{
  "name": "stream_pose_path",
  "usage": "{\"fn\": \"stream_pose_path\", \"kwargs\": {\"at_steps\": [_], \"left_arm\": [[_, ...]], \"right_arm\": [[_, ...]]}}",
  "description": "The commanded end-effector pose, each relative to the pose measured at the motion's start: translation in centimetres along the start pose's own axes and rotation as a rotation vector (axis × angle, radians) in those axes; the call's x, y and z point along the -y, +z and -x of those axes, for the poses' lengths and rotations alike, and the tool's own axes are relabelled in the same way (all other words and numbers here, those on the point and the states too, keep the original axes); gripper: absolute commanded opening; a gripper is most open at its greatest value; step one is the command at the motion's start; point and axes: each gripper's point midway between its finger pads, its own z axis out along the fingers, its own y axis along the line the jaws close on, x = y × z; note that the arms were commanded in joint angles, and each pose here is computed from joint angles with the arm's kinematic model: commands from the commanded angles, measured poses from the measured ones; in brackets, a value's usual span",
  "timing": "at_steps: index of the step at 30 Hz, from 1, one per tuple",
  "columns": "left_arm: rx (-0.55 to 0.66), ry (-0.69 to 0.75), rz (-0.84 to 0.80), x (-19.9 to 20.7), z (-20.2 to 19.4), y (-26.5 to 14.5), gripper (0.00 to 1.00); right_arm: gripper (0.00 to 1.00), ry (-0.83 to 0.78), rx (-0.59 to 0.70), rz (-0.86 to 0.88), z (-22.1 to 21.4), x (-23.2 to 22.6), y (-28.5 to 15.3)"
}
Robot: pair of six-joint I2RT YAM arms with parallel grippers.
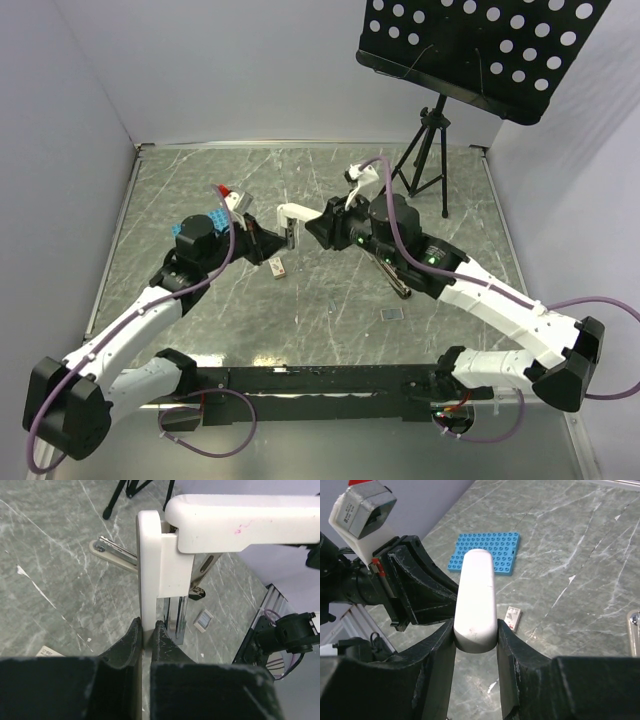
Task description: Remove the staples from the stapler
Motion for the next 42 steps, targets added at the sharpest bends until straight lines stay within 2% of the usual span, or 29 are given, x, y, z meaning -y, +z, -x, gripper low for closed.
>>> {"fn": "stream_pose_path", "kwargs": {"at_steps": [1, 7, 9, 11, 16, 33, 42], "left_arm": [[-0.019, -0.003, -0.084, 1.5, -0.7, 0.7, 0.01], [-0.035, -0.152, -0.156, 2.6, -2.3, 0.8, 0.01], [-0.028, -0.169, -0.173, 2.8, -2.4, 0.8, 0.01], [-0.037, -0.192, -0.178, 2.7, -3.0, 0.8, 0.01], [-0.095, -0.204, -0.146, 1.9, -4.5, 1.0, 0.01], [-0.116, -0.269, -0.254, 3.6, -5.7, 0.1, 0.01], [-0.125, -0.272, -0.299, 4.3, -5.7, -0.1, 0.01]], "right_arm": [[0.33, -0.074, 0.074, -0.029, 3.0, 2.1, -0.5], [0.42, -0.140, 0.014, 0.015, 1.6, 2.2, 1.7], [0.45, -0.144, -0.005, 0.015, 1.0, 2.4, 2.4], [0.51, -0.148, -0.041, 0.042, -0.1, 2.2, 3.4], [0.61, -0.144, -0.074, 0.058, -1.4, 2.2, 4.6], [0.70, -0.166, -0.083, 0.008, -1.8, 3.7, 7.5], [0.78, -0.163, -0.085, 0.071, -2.4, 2.7, 8.5]]}}
